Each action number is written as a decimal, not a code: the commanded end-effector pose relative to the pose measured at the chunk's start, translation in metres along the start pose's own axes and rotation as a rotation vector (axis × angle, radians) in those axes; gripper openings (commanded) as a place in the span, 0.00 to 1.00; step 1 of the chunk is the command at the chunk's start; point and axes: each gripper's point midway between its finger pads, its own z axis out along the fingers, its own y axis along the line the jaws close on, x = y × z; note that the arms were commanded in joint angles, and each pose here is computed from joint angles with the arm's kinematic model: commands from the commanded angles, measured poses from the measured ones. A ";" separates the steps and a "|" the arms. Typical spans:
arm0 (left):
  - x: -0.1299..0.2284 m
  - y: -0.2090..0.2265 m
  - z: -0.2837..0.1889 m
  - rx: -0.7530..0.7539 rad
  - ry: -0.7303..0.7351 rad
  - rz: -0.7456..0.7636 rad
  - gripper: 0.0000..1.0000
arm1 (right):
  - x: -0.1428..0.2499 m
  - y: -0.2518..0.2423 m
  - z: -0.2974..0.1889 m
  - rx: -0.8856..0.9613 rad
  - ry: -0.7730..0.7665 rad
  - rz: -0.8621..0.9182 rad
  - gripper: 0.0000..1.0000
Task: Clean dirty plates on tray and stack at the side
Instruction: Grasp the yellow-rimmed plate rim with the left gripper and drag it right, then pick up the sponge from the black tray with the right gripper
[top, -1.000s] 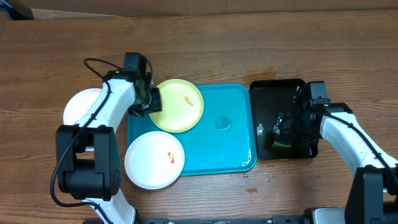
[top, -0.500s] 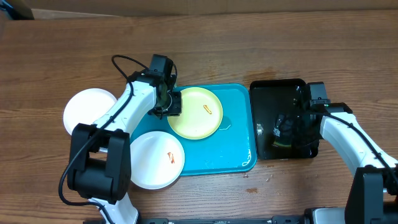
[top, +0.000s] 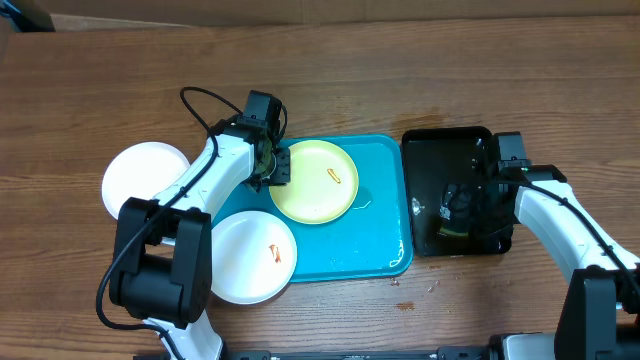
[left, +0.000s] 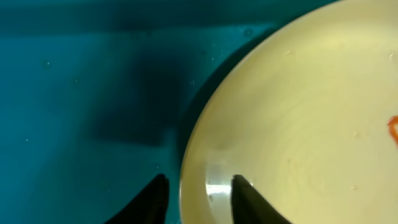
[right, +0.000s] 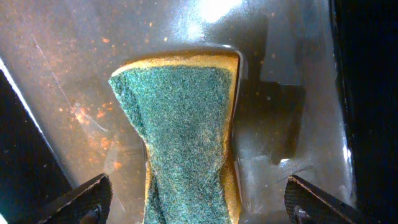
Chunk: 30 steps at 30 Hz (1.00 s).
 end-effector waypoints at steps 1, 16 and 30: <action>0.009 0.005 0.005 -0.021 0.033 -0.006 0.28 | -0.001 -0.002 0.001 -0.001 -0.002 0.007 0.90; 0.018 0.004 0.014 -0.024 0.040 0.016 0.31 | 0.015 -0.009 0.020 0.004 0.013 0.010 0.72; 0.016 0.003 0.014 -0.019 0.034 0.016 0.33 | -0.004 0.008 0.022 -0.094 -0.065 0.069 0.06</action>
